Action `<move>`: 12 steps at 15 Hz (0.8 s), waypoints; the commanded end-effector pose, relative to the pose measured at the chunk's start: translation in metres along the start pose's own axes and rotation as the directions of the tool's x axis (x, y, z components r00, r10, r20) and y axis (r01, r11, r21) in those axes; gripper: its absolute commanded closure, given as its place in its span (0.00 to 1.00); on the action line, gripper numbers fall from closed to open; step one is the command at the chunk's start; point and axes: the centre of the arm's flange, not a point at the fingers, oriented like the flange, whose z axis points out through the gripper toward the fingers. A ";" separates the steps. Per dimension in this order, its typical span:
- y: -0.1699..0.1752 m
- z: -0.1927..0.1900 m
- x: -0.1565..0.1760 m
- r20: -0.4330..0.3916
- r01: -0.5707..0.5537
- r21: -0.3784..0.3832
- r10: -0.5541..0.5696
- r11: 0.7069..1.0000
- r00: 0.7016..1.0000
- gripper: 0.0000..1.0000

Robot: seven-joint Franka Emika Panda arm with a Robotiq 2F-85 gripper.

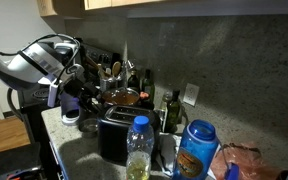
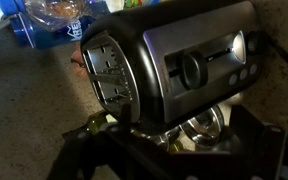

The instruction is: Push the lever on the bread toaster down

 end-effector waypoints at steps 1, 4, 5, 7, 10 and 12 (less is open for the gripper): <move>-0.018 0.011 -0.002 0.030 0.029 -0.037 -0.028 0.999 0.999 0.00; -0.030 0.020 -0.008 0.053 0.059 -0.025 -0.057 0.998 0.997 0.00; -0.032 0.023 -0.009 0.055 0.065 -0.022 -0.064 0.998 0.996 0.00; -0.031 0.023 -0.007 0.051 0.072 -0.032 -0.070 0.997 0.996 0.00; -0.027 0.023 -0.002 0.041 0.074 -0.047 -0.072 0.996 0.997 0.00; -0.030 0.016 0.001 0.044 0.079 -0.056 -0.076 0.995 0.996 0.00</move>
